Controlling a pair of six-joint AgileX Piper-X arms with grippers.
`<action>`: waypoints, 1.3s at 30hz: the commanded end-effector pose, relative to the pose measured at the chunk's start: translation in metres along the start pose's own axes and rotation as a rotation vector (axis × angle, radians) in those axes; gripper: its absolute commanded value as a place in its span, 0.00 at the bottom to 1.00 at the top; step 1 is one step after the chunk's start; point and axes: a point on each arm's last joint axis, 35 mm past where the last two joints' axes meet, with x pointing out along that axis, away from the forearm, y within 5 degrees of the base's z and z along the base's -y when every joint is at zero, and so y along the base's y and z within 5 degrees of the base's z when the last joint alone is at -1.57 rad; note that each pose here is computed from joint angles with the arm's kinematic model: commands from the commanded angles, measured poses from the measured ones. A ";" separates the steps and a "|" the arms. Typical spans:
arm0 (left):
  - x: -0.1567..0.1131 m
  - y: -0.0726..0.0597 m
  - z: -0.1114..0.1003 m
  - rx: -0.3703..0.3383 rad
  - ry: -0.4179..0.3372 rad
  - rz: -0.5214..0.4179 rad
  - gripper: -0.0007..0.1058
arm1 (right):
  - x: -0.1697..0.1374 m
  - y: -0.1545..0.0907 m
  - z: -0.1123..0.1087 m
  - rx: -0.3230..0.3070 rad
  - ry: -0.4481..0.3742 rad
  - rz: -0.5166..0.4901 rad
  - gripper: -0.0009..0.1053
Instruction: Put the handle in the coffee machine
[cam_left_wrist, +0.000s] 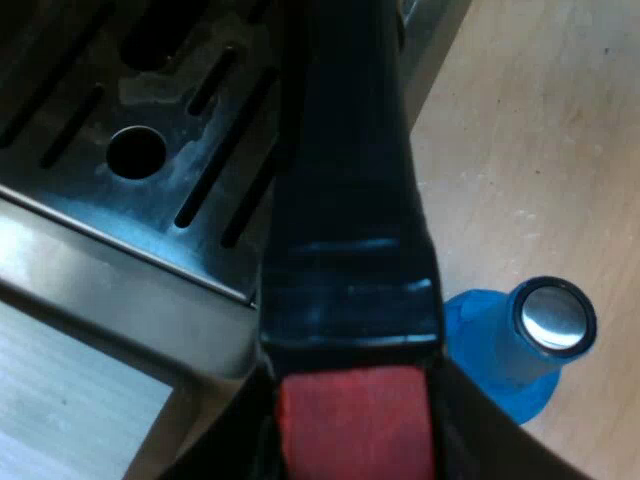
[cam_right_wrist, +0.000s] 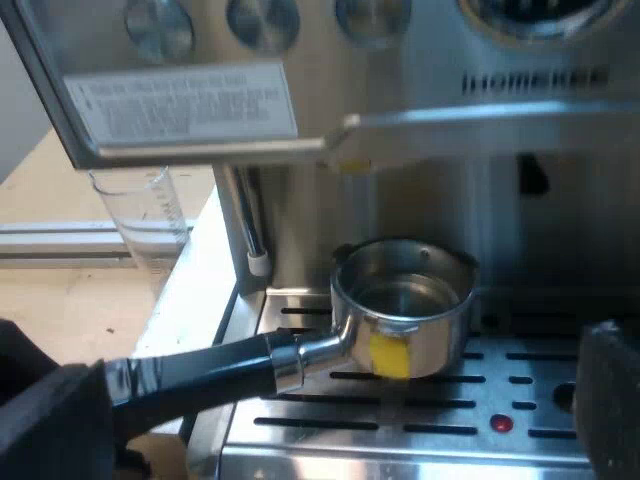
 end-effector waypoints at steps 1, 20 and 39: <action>-0.003 0.002 0.010 0.051 -0.072 -0.011 0.01 | 0.003 0.005 -0.005 -0.023 -0.035 -0.048 0.90; -0.012 0.012 0.007 0.049 -0.105 0.051 0.01 | 0.023 0.033 -0.033 -0.076 -0.060 -0.114 0.90; -0.018 0.016 0.005 0.096 -0.170 0.026 0.01 | 0.023 0.033 -0.033 -0.076 -0.059 -0.112 0.90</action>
